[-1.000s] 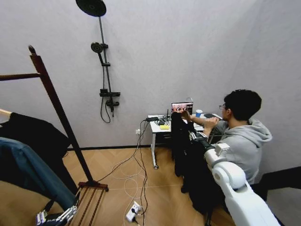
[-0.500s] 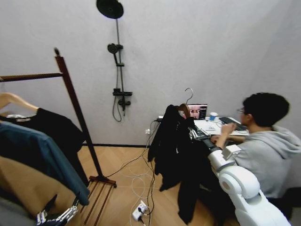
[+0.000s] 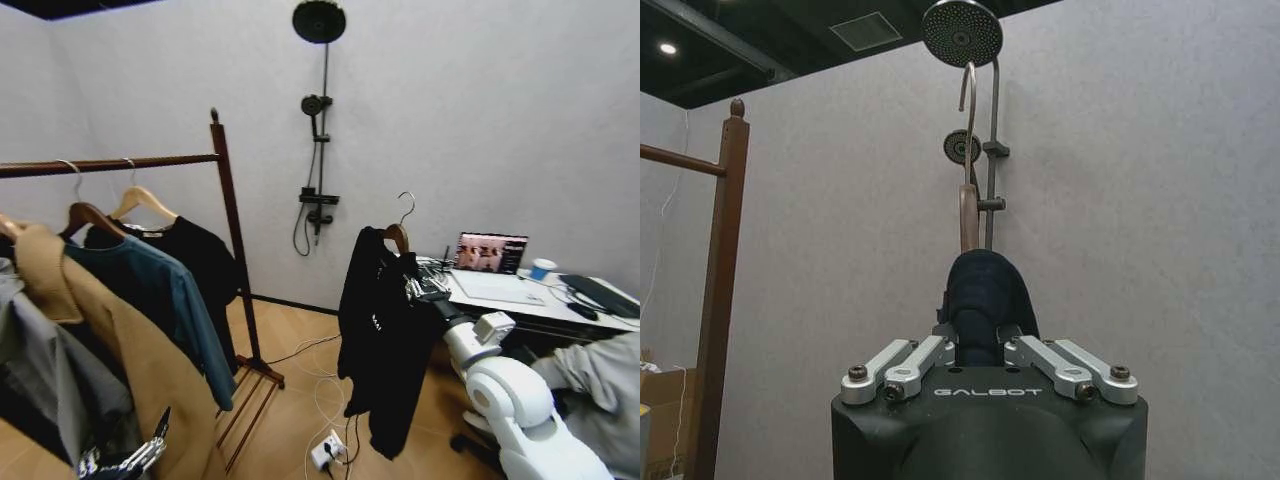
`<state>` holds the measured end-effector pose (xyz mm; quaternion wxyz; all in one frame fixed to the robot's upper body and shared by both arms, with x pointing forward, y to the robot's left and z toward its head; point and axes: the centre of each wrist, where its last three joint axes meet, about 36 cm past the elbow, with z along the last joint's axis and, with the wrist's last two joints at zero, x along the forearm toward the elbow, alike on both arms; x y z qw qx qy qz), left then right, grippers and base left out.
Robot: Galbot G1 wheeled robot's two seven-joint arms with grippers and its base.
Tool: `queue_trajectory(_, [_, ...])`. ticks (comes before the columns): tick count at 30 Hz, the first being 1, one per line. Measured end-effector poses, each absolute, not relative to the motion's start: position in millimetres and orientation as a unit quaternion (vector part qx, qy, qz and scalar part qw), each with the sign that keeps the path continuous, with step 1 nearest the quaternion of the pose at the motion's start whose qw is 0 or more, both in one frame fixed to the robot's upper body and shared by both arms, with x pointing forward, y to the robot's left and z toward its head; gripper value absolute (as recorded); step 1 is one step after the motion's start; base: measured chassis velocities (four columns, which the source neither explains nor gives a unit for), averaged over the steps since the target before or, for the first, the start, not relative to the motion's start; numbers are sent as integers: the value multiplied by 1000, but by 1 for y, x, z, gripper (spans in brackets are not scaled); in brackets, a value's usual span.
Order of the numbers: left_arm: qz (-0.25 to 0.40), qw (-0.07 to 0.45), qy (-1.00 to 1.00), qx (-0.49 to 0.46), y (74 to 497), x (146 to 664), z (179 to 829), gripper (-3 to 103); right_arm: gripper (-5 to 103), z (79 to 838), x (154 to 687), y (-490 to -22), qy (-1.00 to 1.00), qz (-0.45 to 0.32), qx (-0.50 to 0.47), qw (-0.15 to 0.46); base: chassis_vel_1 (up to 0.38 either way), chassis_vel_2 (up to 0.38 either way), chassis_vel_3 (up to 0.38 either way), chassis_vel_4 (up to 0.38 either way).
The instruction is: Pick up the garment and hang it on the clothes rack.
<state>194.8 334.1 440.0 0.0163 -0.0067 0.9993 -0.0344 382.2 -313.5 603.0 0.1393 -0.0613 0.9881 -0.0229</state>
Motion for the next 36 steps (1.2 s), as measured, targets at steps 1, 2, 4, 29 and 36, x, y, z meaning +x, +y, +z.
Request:
queue_trajectory(1, [-34, 16, 999, -7, 334, 195, 440, 100, 16, 603, 382, -313, 988, -23, -61, 139, -119, 96, 121, -123])
queue_trajectory(2, [-34, 16, 999, -7, 334, 195, 440, 100, 16, 602, 382, -313, 988, -23, -62, 140, -149, 130, 137, -143])
queue_trajectory(4, [-34, 16, 999, -7, 334, 195, 440, 100, 16, 602, 382, -313, 988, -23, -62, 140, -161, 145, 137, -173])
queue_trajectory(29, [-34, 16, 999, -6, 334, 195, 440, 100, 16, 594, 392, -315, 990, -23, -63, 126, -8, 88, 87, -21])
queue_trajectory(36, [-34, 16, 999, -6, 334, 195, 440, 100, 16, 592, 397, -319, 990, -18, -65, 122, 95, 104, 115, 96])
